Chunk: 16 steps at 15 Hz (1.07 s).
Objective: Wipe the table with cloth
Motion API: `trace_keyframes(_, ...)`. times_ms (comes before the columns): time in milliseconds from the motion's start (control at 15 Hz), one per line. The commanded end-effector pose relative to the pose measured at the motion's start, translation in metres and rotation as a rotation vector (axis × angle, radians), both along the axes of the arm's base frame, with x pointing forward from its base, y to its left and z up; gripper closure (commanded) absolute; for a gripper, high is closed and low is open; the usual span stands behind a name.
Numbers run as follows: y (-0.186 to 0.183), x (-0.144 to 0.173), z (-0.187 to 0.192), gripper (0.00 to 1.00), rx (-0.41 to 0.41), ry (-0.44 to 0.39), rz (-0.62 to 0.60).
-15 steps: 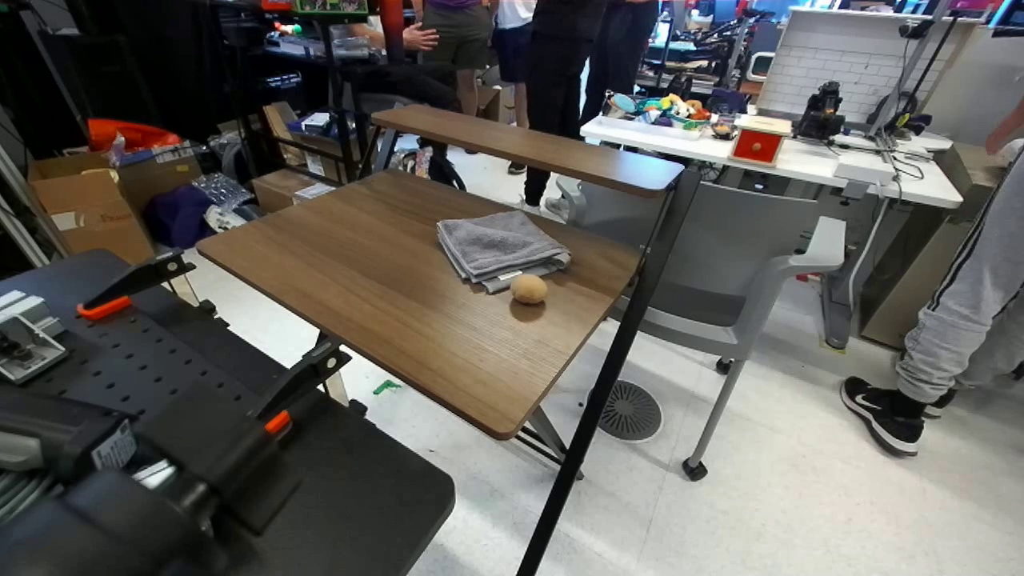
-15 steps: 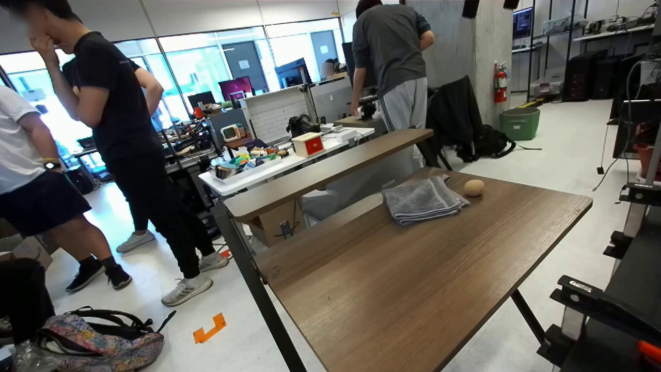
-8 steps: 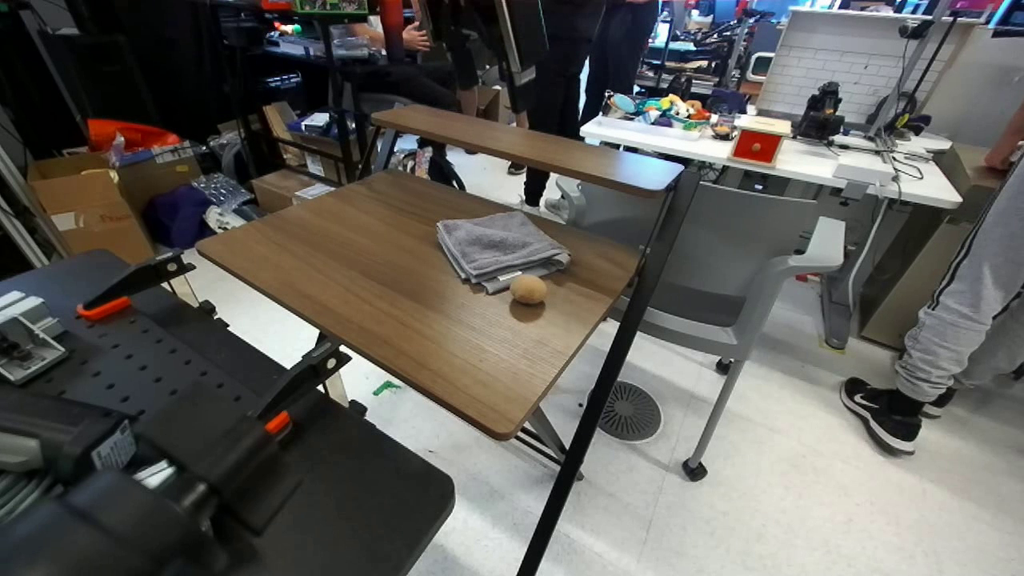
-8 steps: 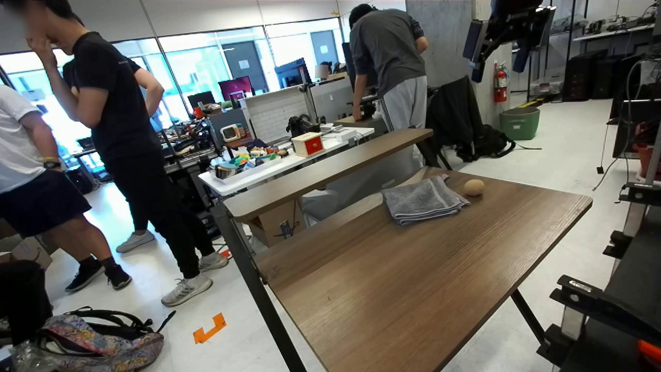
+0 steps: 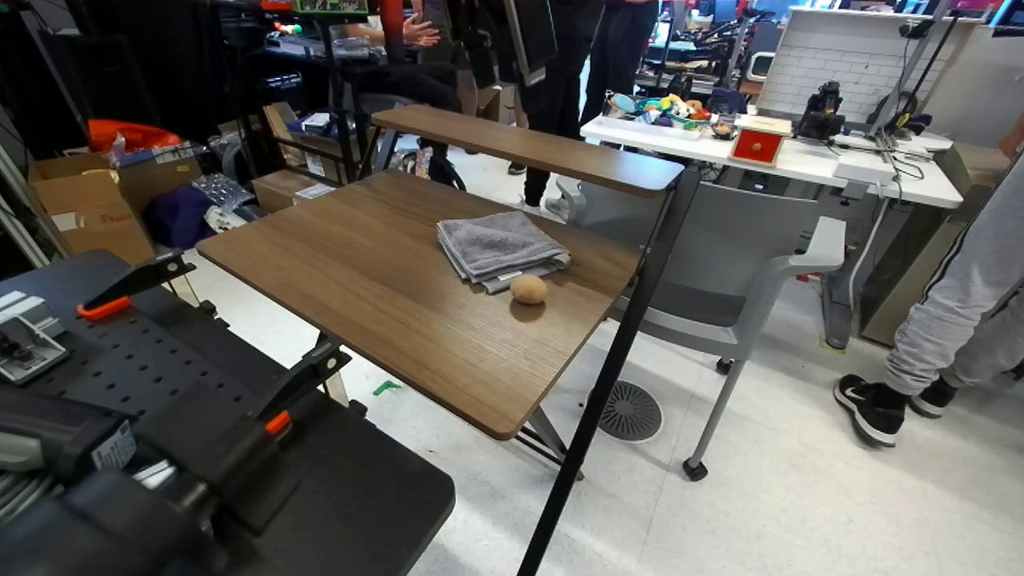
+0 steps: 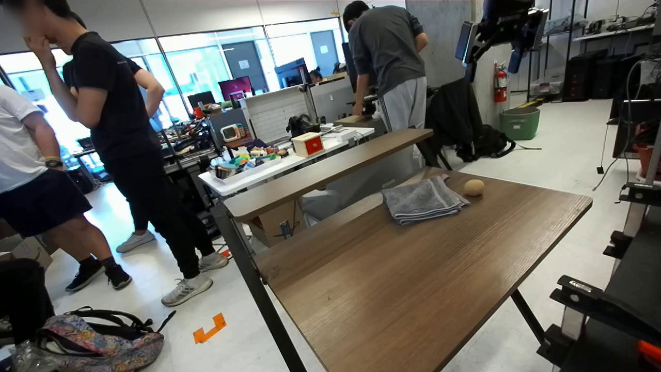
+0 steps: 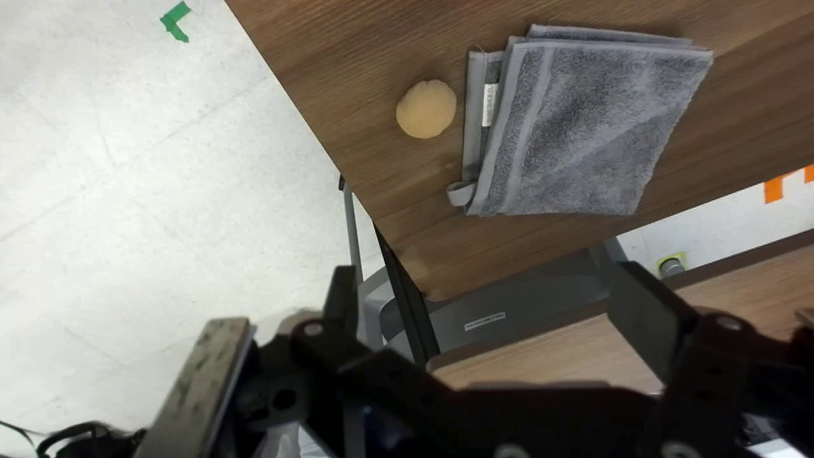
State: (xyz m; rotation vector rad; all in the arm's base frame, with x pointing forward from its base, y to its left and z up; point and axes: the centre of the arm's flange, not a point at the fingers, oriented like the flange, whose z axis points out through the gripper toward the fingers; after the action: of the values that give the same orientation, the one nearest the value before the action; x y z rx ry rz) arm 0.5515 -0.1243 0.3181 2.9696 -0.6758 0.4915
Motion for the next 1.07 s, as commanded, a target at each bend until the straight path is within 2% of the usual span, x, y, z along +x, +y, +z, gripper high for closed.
trace_keyframes(0, -0.006, 0.064, -0.026, 0.0, 0.055, 0.047, -0.097)
trace_keyframes(133, -0.007, 0.085, -0.051, 0.0, 0.086, 0.051, -0.151)
trace_keyframes(400, -0.011, 0.108, -0.117, 0.0, 0.106, -0.044, -0.246)
trace_keyframes(533, -0.013, 0.106, -0.146, 0.0, 0.094, -0.068, -0.252)
trace_keyframes(733, -0.012, 0.095, -0.178, 0.0, 0.073, -0.044, -0.249)
trace_keyframes(867, -0.01, 0.084, -0.186, 0.0, 0.039, 0.005, -0.234)
trace_keyframes(933, -0.014, 0.083, -0.186, 0.0, 0.063, 0.002, -0.232)
trace_keyframes(1000, -0.014, 0.081, -0.19, 0.0, 0.053, 0.01, -0.229)
